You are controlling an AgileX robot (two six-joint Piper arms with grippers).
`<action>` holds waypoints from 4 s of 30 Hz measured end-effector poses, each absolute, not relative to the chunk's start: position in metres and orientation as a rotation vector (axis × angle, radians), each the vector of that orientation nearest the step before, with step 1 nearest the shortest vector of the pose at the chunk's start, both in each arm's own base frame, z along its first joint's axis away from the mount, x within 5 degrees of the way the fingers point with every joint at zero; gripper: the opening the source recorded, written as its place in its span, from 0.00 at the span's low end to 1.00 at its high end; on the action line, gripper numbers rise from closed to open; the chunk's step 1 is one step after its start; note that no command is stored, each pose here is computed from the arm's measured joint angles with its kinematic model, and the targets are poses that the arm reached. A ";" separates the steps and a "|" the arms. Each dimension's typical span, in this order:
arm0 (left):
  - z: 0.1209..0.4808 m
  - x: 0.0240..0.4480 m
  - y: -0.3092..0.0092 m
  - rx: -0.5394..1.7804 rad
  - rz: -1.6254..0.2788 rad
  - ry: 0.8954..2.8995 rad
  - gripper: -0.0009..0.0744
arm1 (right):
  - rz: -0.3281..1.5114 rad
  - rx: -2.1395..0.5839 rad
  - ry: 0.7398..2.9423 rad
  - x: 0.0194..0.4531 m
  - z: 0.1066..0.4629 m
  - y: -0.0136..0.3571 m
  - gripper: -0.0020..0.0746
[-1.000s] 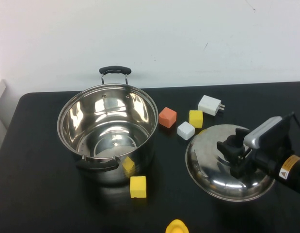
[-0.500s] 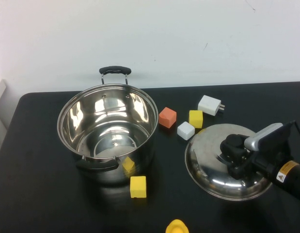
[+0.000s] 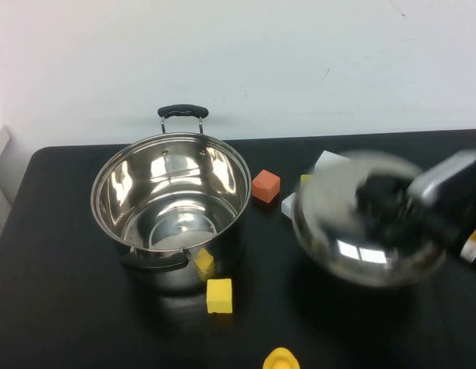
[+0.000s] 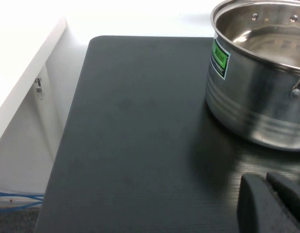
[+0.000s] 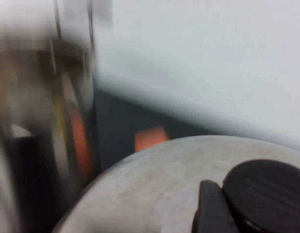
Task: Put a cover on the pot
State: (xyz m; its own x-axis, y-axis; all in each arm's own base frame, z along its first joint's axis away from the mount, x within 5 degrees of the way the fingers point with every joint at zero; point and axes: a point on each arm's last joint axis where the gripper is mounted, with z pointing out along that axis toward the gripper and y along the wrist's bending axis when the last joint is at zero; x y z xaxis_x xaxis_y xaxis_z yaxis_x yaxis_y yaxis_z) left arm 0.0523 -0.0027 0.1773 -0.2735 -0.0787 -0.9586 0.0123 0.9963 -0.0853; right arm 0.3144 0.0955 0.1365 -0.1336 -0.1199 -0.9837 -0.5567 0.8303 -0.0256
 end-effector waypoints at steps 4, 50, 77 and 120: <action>0.177 0.052 -0.003 -0.048 -0.087 1.846 0.01 | 0.493 -0.448 1.485 0.303 0.212 0.098 0.49; 0.177 0.052 -0.003 -0.048 -0.088 1.846 0.01 | 0.561 -0.824 1.677 0.377 0.197 0.356 0.49; 0.177 0.052 -0.003 -0.048 -0.088 1.846 0.01 | 0.585 -0.785 1.638 0.375 0.218 0.354 0.78; 0.177 0.052 -0.003 -0.051 -0.089 1.846 0.01 | 0.471 -0.756 1.646 0.083 0.244 0.079 0.02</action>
